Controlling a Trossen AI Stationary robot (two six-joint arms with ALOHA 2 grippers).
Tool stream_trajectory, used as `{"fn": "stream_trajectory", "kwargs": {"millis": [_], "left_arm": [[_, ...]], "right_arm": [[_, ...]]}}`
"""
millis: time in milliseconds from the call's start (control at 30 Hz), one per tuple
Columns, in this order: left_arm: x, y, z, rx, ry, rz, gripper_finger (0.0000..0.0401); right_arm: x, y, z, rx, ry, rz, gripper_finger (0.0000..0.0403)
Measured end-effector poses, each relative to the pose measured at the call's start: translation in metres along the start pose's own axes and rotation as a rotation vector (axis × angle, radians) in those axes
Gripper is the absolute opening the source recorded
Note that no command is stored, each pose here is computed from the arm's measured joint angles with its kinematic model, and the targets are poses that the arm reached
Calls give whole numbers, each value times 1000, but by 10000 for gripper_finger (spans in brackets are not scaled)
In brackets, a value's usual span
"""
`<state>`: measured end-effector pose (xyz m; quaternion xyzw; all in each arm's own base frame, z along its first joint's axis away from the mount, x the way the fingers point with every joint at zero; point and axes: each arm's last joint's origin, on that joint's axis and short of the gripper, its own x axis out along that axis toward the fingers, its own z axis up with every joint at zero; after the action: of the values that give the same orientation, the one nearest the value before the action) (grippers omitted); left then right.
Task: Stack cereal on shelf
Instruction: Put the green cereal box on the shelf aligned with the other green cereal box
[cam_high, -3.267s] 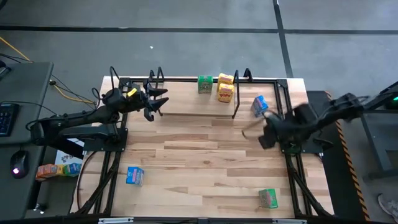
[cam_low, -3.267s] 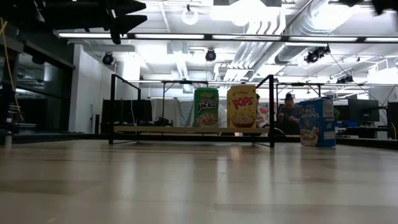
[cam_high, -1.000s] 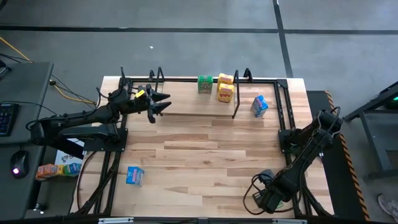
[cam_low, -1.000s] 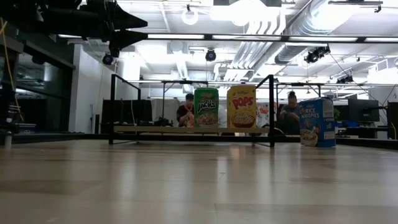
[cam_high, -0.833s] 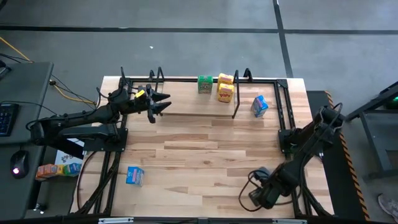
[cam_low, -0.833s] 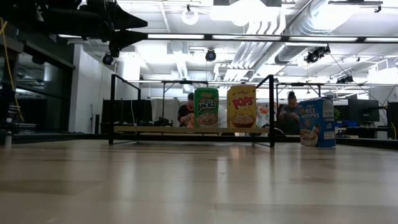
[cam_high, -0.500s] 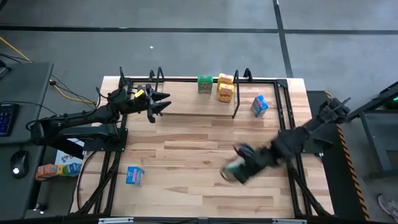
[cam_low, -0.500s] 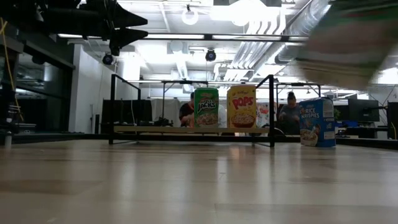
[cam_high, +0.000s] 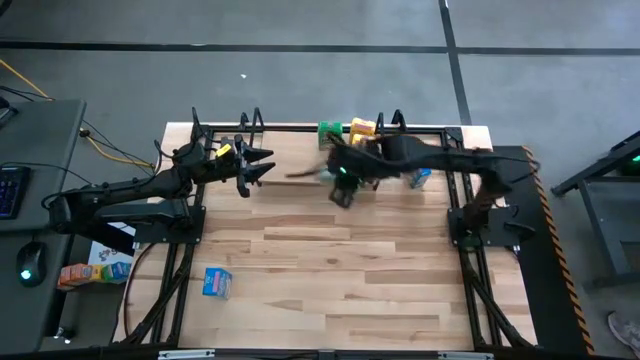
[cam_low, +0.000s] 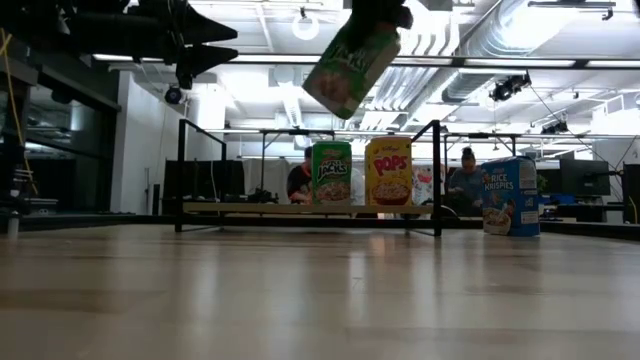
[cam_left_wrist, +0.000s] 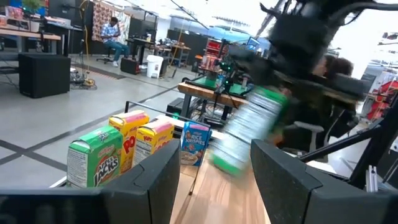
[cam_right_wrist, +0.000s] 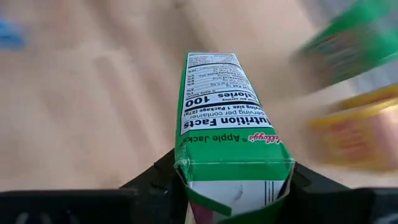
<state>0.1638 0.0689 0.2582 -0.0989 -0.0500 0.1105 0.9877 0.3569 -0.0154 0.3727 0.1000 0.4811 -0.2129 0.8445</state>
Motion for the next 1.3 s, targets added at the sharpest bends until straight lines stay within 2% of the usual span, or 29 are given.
{"fn": "stream_trajectory", "kwargs": {"millis": [133,233,400,500,567,767,1033,1300], "left_arm": [[0,0,1,2,-7,0,186],[0,0,1,2,-11,0,186],[0,0,1,1,-6,1,186],[0,0,1,1,-7,1,186],[0,0,1,4,-15,3,186],[0,-1,5,28,-50,-1,186],[0,-1,5,28,-50,0,186],[0,-1,5,28,-49,1,186]], "right_arm": [[13,-20,37,-80,34,-180,139],[41,-34,53,-89,82,-209,139],[100,-65,44,-160,263,-200,139],[130,-82,38,-137,347,-218,139],[141,-90,36,-108,372,-189,139],[155,-96,38,-103,352,-103,139],[153,-91,47,-120,278,3,139],[156,-90,52,-136,219,18,139]]}}
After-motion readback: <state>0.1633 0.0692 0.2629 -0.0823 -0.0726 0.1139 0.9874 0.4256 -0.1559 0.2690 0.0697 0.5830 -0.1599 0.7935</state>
